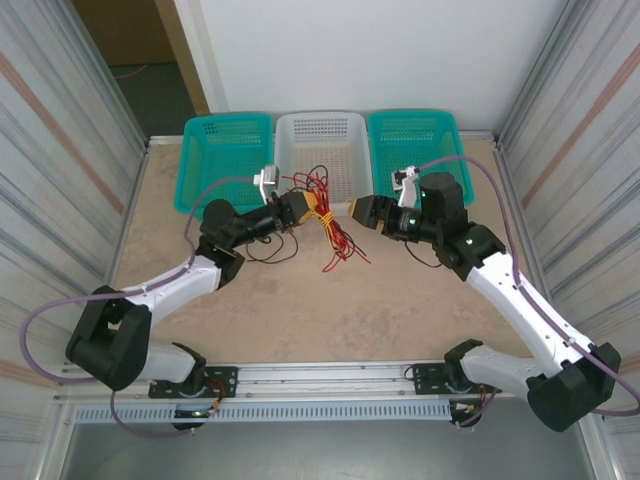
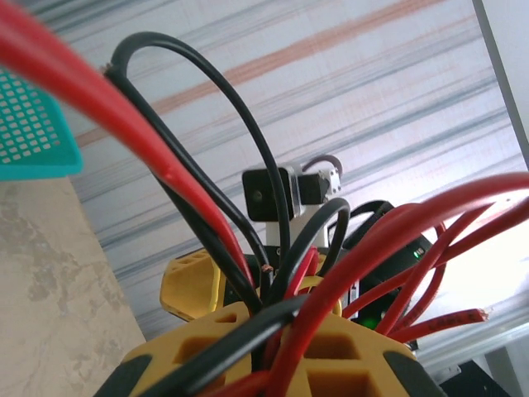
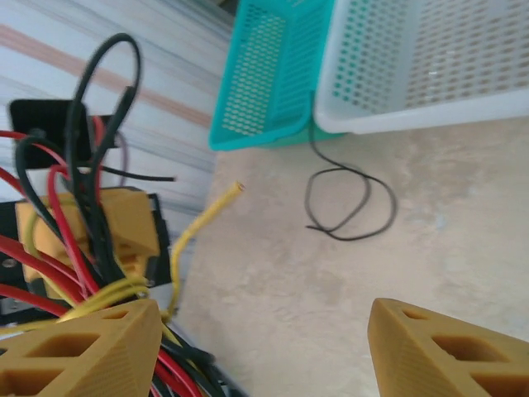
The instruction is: Untangle the cables
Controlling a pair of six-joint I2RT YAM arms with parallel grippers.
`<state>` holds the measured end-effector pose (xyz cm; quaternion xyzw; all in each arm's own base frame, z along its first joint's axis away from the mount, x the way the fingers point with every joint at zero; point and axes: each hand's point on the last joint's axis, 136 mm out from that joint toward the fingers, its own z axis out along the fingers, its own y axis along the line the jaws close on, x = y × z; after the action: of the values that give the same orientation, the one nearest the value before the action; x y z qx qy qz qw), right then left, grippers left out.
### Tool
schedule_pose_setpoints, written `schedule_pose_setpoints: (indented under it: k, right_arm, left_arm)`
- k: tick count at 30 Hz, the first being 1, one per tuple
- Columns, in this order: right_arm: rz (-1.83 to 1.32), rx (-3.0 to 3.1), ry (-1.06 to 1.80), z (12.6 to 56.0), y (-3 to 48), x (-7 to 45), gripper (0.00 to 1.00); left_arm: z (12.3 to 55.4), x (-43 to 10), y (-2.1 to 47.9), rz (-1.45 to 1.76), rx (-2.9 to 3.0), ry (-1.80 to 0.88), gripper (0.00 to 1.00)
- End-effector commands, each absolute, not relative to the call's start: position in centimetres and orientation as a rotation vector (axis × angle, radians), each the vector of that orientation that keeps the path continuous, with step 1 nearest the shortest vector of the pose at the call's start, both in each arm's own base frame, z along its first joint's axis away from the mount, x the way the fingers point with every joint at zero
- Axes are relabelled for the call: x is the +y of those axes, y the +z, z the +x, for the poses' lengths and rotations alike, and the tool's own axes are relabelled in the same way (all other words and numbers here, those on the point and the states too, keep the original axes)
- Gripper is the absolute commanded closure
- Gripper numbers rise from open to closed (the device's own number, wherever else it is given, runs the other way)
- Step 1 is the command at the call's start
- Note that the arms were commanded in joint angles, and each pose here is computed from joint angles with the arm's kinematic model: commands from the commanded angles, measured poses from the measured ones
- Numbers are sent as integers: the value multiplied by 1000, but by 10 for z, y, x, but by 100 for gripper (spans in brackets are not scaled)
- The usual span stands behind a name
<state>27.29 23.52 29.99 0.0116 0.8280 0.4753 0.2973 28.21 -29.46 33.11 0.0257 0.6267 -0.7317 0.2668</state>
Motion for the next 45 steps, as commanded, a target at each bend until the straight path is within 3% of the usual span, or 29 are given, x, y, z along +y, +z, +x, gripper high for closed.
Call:
schedule_pose_setpoints:
  k: [1,9,14,17,19,32,42,45]
  right_arm:
    - [-48,2046,1445,265,343,247,35]
    - [6,2083,1480,282,333,252,62]
    - [7,2082,1481,280,334,251,69]
    - [7,2084,1474,276,333,246,84]
    - [5,2088,1464,274,333,244,100]
    - [136,2067,1501,295,317,235,100]
    - [212,2139,1544,251,260,249,100]
    - [170,2114,1550,233,272,248,100]
  left_arm:
    - [268,-299,349,178,1614,-2020,100]
    - [255,-310,358,254,1602,-2042,100]
    - [257,-308,360,229,1587,-2042,100]
    - [259,-309,359,215,1590,-2045,100]
    - [262,-308,358,194,1589,-2046,100]
    - [260,-300,459,118,1232,-2202,100]
    - [331,-237,421,-306,1242,-1698,100]
    - [345,-217,387,-425,1361,-1465,100]
